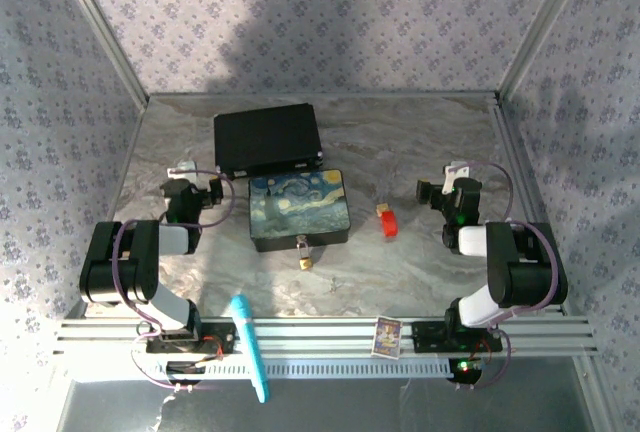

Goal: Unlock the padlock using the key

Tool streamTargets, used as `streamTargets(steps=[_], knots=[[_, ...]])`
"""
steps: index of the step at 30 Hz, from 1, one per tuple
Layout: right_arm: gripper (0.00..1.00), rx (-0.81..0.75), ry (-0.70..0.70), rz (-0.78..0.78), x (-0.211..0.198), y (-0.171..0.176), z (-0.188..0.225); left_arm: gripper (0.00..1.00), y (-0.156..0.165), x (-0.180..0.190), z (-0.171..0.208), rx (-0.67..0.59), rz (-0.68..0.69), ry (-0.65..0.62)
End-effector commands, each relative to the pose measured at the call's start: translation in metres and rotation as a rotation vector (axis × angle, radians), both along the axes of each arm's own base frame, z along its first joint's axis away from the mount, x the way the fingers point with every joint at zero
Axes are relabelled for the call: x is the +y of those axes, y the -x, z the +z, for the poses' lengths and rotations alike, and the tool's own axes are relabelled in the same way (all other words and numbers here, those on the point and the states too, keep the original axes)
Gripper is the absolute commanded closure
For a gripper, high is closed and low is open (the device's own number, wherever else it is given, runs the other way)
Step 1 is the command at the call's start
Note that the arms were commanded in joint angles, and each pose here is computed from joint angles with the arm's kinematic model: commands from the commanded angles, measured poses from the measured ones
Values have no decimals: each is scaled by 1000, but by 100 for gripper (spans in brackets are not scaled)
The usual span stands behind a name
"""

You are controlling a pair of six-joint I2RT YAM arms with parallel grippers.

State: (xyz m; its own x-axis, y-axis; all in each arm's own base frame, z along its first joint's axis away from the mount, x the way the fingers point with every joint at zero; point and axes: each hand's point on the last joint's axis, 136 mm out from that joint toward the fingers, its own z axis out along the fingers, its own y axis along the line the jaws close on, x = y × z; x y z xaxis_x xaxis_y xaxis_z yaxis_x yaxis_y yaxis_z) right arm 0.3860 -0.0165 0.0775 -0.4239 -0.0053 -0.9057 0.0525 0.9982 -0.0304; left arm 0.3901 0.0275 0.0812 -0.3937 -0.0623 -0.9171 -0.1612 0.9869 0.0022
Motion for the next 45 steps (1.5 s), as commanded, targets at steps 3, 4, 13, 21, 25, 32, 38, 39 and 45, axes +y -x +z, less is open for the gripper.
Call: streamTargets(steps=[3,4,13,21,25,32,38,39,45], knots=[[1,-12,11,6,-2,-5,4,0,-6,-3,9,-29,-21,-9],[1,-13,12,6,-2,-5,5,0,-6,-3,9,-28,-22,-8],[1,-10,11,6,-2,-5,4,0,-6,-3,9,-28,-21,-8],[1,-21,10,-5,-3,-4,9,0,-5,-3,14,-41,-21,-6],[1,-37,23,0,0,3,29,0,11,-5,43,-84,-10,-23],[1,-38,-57,44,13,18,74,0,31,-7,98,-144,29,121],[1,139,-324,-174,2,58,89,0,56,-31,119,-95,40,516],[1,165,-357,-146,9,63,88,0,62,-35,116,-75,54,598],[1,337,-555,41,70,96,75,0,94,-86,101,169,-70,722]])
